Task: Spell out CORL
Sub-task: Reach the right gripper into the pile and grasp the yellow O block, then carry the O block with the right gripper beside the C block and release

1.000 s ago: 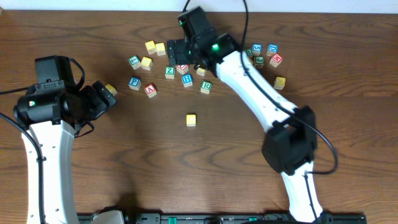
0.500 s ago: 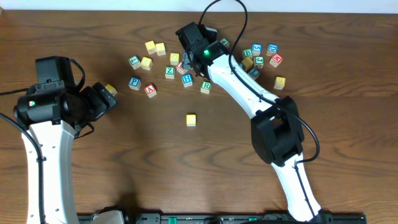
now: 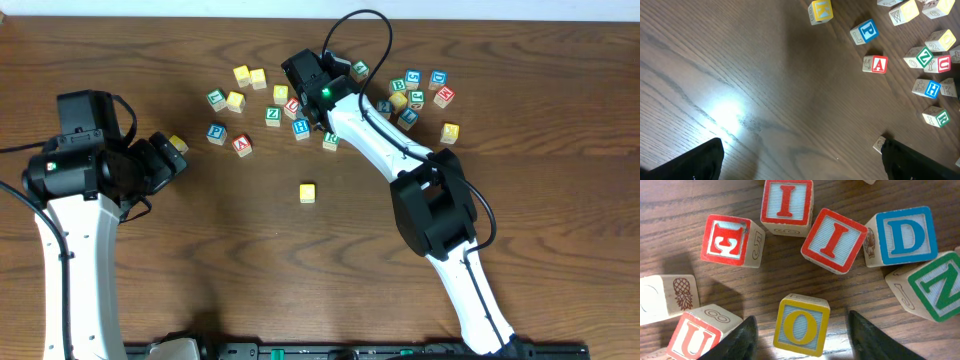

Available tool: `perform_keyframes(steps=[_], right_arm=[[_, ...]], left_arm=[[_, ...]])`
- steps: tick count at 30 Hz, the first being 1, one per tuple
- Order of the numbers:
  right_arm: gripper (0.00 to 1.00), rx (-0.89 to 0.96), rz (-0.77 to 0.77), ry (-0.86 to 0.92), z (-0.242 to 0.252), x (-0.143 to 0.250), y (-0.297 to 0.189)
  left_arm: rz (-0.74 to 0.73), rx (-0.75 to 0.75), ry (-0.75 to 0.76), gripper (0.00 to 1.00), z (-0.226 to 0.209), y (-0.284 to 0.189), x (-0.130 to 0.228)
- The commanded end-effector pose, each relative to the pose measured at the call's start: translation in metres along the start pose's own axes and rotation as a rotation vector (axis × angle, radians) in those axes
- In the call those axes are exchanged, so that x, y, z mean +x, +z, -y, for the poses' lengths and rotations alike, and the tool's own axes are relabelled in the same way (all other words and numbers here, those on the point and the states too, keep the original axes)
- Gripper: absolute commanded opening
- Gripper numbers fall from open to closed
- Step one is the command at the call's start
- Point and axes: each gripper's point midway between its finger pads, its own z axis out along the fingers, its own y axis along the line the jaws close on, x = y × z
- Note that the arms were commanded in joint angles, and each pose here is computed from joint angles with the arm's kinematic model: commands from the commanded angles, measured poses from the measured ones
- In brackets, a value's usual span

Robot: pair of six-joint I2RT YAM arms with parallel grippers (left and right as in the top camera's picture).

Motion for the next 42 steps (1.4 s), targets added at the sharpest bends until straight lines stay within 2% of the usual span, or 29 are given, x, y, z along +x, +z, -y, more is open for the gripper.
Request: perform_keyframes(steps=[1,9,14,18,20,26,30,34,37,39,42], right_arm=[[0.5,0.031,0.007,0.005,0.004,0.004,0.008],[0.53,0.051,-0.016,0.011,0.013,0.012,0.02],[0.38,0.05,-0.001,0.032,0.018,0.002,0.023],[0.36,0.027,-0.033,0.044,0.02,0.002,0.026],[0.31,0.023,-0.036,0.016,0.019,0.003,0.026],[0.24,-0.004,-0.032,-0.083,0.013,-0.002,0.016],[0.25,-0.058,-0.021,-0.083,0.003,-0.015,-0.007],[0.26,-0.162,-0.031,-0.153,-0.011,-0.028,-0.056],[0.23,-0.22,-0.117,-0.209,-0.006,-0.021,-0.11],[0.23,-0.193,-0.152,-0.232,0.007,-0.016,-0.13],[0.26,-0.12,-0.273,-0.305,0.03,0.014,-0.141]], left_arm=[[0.009,0.002,0.007,0.99,0.001,-0.003,-0.003],[0.008,0.001,0.007,0.99,0.001,-0.002,-0.003],[0.008,0.001,0.007,0.99,0.001,-0.002,-0.003],[0.008,0.001,0.007,0.99,0.001,-0.002,-0.003],[0.008,0.001,0.007,0.99,0.001,-0.003,-0.003],[0.008,0.002,0.007,0.99,0.001,-0.003,-0.003],[0.008,0.001,0.007,0.99,0.001,-0.002,-0.003],[0.008,0.002,0.007,0.99,0.001,-0.003,-0.003],[0.008,0.002,0.007,0.99,0.001,-0.002,-0.003],[0.012,0.003,0.007,0.99,0.001,-0.003,-0.004],[0.012,0.004,0.007,0.99,0.001,-0.003,-0.004]])
